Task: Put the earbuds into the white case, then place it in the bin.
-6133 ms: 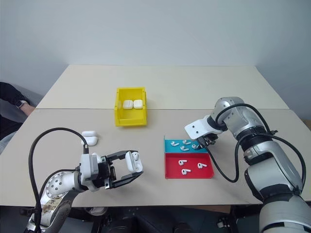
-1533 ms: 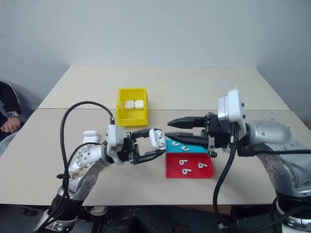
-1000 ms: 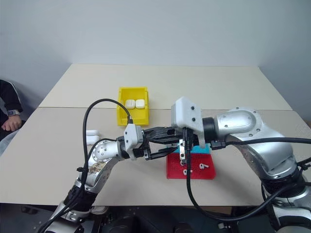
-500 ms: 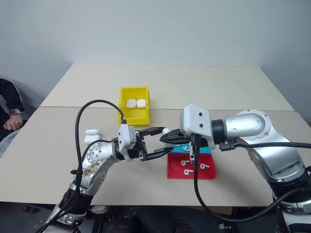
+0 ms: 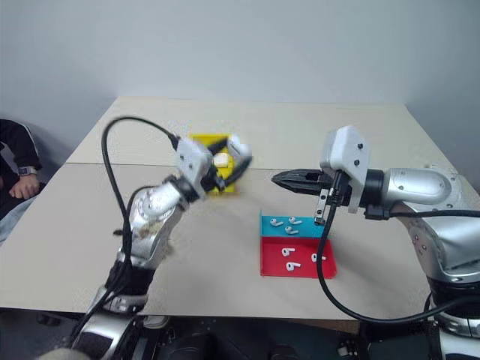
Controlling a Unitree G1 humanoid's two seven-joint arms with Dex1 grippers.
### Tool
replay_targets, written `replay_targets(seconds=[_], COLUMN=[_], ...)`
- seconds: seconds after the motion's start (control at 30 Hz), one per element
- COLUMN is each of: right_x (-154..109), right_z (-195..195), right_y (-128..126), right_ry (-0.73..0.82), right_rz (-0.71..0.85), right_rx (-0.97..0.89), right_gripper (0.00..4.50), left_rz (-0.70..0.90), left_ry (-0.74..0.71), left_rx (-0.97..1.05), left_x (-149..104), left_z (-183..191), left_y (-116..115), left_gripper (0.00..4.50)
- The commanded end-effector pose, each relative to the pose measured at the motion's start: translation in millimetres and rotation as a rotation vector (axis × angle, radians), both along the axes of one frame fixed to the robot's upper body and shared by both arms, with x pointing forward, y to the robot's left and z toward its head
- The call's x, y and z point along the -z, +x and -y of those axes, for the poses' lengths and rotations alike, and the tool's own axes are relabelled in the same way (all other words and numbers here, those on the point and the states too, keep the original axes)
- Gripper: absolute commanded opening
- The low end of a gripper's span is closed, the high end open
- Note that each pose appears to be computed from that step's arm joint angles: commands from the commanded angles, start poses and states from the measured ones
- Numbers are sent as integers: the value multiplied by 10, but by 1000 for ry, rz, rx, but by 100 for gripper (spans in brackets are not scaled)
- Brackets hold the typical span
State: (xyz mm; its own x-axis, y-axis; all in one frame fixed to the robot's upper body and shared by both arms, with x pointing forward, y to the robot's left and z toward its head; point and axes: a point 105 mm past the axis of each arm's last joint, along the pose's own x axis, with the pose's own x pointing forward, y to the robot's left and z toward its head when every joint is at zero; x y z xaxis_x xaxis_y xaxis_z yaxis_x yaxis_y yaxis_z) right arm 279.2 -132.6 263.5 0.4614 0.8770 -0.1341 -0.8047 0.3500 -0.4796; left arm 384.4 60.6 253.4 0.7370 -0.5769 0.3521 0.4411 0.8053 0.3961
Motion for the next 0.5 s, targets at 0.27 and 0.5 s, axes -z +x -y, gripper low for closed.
replay_targets(seconds=[0.27, 0.5], right_x=[39, 45], right_z=[15, 21], right_y=[23, 83], right_ry=[-13, -11], right_rz=[34, 38], right_rx=[62, 96], right_gripper=[3, 0], left_rz=[-91, -125], left_ry=[87, 80], left_rx=[-398, -405], left_x=[85, 142], left_z=[-372, -322], left_y=[554, 649], left_gripper=[281, 441])
